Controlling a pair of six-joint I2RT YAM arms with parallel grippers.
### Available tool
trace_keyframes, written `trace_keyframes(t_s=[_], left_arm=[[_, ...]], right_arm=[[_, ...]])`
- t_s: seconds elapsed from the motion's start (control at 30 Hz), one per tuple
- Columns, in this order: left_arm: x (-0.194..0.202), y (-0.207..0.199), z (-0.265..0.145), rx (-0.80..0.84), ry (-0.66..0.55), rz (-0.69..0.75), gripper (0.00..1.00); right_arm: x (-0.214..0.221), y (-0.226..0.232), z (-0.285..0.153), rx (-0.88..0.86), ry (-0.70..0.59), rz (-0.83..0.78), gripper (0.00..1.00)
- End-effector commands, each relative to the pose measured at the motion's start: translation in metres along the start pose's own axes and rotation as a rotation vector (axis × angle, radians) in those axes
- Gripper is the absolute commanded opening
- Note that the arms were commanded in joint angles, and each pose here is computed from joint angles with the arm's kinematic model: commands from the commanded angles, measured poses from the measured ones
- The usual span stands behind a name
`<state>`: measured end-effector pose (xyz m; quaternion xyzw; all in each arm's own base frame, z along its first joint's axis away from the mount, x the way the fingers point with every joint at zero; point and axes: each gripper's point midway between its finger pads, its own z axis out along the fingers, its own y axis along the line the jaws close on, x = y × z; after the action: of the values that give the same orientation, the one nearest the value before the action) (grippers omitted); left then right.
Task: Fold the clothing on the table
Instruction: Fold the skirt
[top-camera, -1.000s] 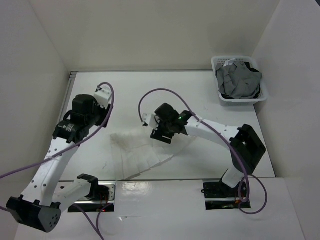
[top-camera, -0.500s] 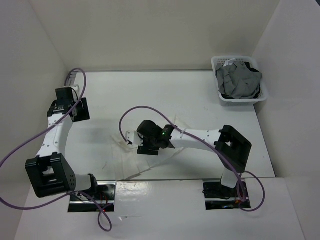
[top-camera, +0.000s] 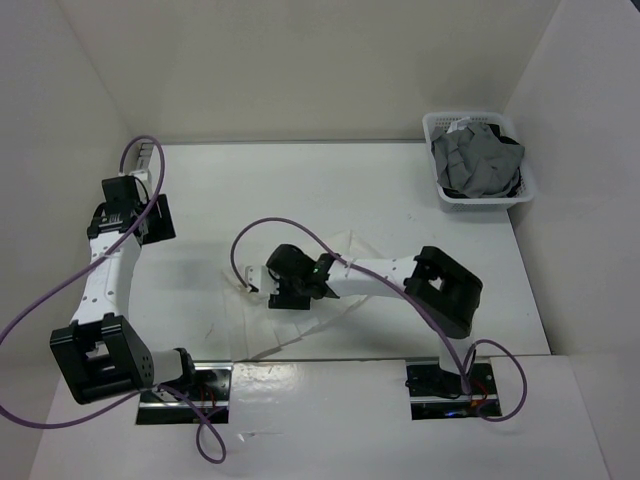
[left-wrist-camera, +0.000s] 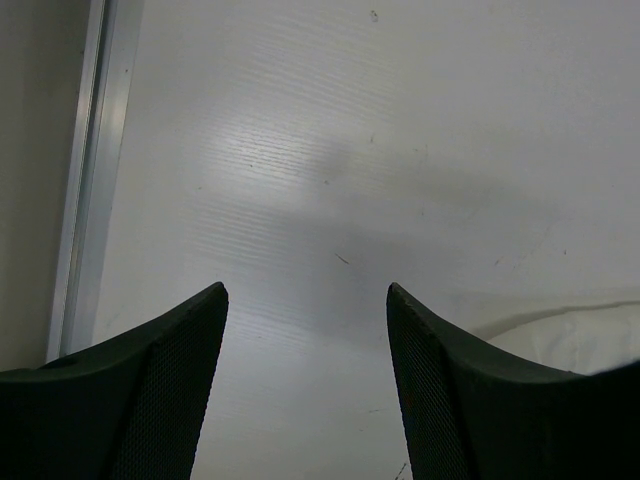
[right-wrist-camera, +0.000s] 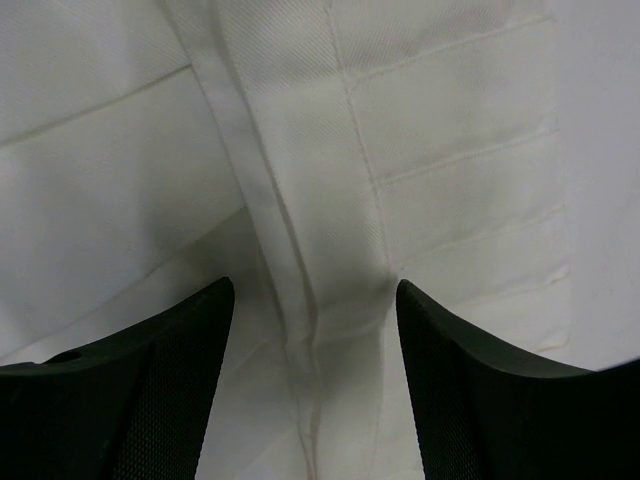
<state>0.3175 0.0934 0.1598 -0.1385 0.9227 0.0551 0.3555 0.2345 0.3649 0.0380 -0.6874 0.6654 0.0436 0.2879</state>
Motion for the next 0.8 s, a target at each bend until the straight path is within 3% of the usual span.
trace_keyframes(t_s=[0.0,0.13,0.23,0.43,0.53,0.77], left_arm=[[-0.019,-0.002,-0.012,0.015,-0.070,-0.035,0.72],[-0.021,-0.002,-0.015,0.015,-0.080,-0.035,0.73],[-0.021,-0.002,-0.015,0.015,-0.080,-0.035,0.73],[-0.017,-0.003,-0.013,0.025,-0.070,-0.025,0.73],[-0.017,-0.005,-0.013,0.036,-0.070,-0.025,0.73],[-0.019,-0.007,-0.016,0.046,-0.079,-0.015,0.73]], right_arm=[[-0.030,-0.015,0.005,0.059,-0.080,-0.017,0.71],[-0.029,-0.014,0.012,0.058,-0.079,-0.017,0.66],[-0.028,-0.015,0.018,0.063,-0.070,-0.026,0.55],[-0.018,-0.041,0.029,0.130,-0.050,0.044,0.09],[-0.009,-0.065,0.035,0.177,-0.034,0.105,0.02],[0.031,-0.160,0.040,0.394,0.022,0.255,0.00]])
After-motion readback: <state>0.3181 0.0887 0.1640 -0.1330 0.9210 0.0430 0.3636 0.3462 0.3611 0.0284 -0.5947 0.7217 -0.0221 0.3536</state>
